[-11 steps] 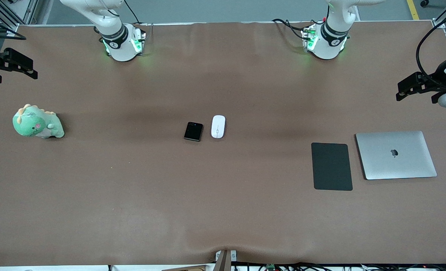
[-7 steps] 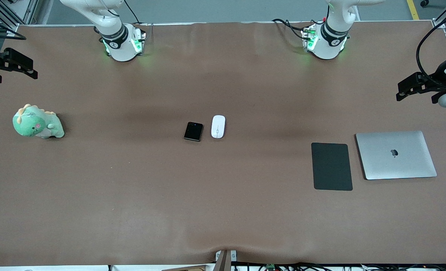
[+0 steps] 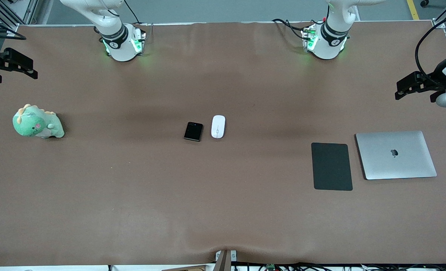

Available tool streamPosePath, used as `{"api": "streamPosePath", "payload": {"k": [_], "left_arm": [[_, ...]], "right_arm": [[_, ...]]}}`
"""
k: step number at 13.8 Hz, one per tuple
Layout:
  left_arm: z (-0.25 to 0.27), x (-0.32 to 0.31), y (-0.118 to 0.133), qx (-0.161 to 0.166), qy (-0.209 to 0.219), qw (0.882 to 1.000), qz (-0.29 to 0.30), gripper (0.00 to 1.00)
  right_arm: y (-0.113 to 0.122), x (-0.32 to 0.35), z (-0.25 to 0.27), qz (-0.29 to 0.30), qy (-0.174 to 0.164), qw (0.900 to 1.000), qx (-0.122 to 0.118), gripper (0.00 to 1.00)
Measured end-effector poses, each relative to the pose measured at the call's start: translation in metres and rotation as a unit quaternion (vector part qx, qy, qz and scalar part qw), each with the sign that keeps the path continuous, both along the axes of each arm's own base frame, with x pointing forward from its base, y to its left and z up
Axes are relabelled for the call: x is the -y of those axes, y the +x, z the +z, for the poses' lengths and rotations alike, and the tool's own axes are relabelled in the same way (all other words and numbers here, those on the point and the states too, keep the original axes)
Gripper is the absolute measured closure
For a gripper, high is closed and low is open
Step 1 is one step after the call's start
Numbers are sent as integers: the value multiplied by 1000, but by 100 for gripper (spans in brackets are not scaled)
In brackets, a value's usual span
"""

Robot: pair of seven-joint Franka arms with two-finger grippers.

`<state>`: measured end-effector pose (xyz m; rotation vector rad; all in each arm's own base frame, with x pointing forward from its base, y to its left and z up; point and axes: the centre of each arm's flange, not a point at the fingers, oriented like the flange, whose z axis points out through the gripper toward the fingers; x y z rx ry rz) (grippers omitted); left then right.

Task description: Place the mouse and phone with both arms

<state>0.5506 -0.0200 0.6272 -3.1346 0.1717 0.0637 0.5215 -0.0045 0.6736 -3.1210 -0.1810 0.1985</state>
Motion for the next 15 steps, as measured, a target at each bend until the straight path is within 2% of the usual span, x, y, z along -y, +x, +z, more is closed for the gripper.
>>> {"api": "streamPosePath", "payload": {"k": [3,9,13,15], "left_arm": [[-5,0,2,-6,0,1000,0,0],[-67,2,30,-61,3,998,22,0],[-85,72,29,-76,17,993,88,0],[-89,119,21,-78,24,992,95,0]], "right_arm": [[0,0,0,0,0,1000,0,0],[0,0,0,0,0,1000,-1,0],[0,0,0,0,0,1000,-1,0],[0,0,0,0,0,1000,-1,0]]}}
